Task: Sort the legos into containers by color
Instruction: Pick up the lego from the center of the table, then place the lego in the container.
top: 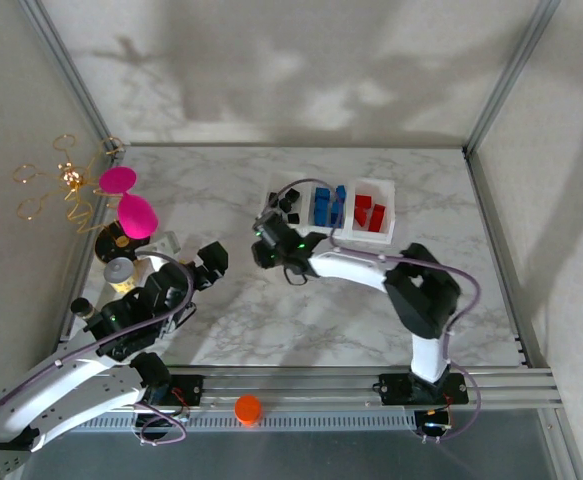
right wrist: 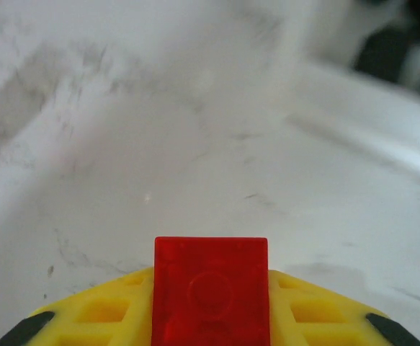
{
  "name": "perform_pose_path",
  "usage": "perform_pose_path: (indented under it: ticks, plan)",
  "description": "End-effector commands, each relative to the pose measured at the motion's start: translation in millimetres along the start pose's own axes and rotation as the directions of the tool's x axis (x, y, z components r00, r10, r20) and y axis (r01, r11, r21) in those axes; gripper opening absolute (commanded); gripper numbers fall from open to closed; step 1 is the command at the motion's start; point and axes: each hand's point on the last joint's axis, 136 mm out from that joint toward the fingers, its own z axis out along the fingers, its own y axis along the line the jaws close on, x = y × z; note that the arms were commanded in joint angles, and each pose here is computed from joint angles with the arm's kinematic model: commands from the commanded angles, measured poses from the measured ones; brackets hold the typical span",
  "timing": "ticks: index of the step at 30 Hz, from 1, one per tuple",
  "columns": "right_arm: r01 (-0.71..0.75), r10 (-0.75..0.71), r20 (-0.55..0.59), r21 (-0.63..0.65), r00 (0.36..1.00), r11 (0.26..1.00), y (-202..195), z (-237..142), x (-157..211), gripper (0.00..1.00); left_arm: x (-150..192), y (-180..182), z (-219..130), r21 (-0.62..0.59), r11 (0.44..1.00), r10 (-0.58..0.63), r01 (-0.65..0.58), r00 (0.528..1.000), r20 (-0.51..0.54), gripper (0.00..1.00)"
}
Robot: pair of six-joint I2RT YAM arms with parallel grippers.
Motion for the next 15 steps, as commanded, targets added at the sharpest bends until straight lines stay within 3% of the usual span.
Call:
perform_pose_path:
  ticks: [1, 9, 15]
  plan:
    - [-0.075, 0.071, 0.085, 0.041, 0.994, 0.996, -35, -31, -24, 0.22, -8, -20, 0, 0.06, 0.998, -0.006, 0.006, 1.0, -0.006, 1.0]
    - [-0.276, 0.222, 0.22, 0.254, 0.95, 0.927, -178, -82, -55, 0.23, 10, -47, 18, 0.111, 0.993, 0.052, -0.043, 0.995, -0.082, 0.99]
    - [-0.355, 0.276, 0.246, 0.388, 0.929, 0.851, -258, -79, -53, 0.23, 22, -63, 35, 0.125, 0.989, 0.087, -0.072, 0.989, -0.119, 1.0]
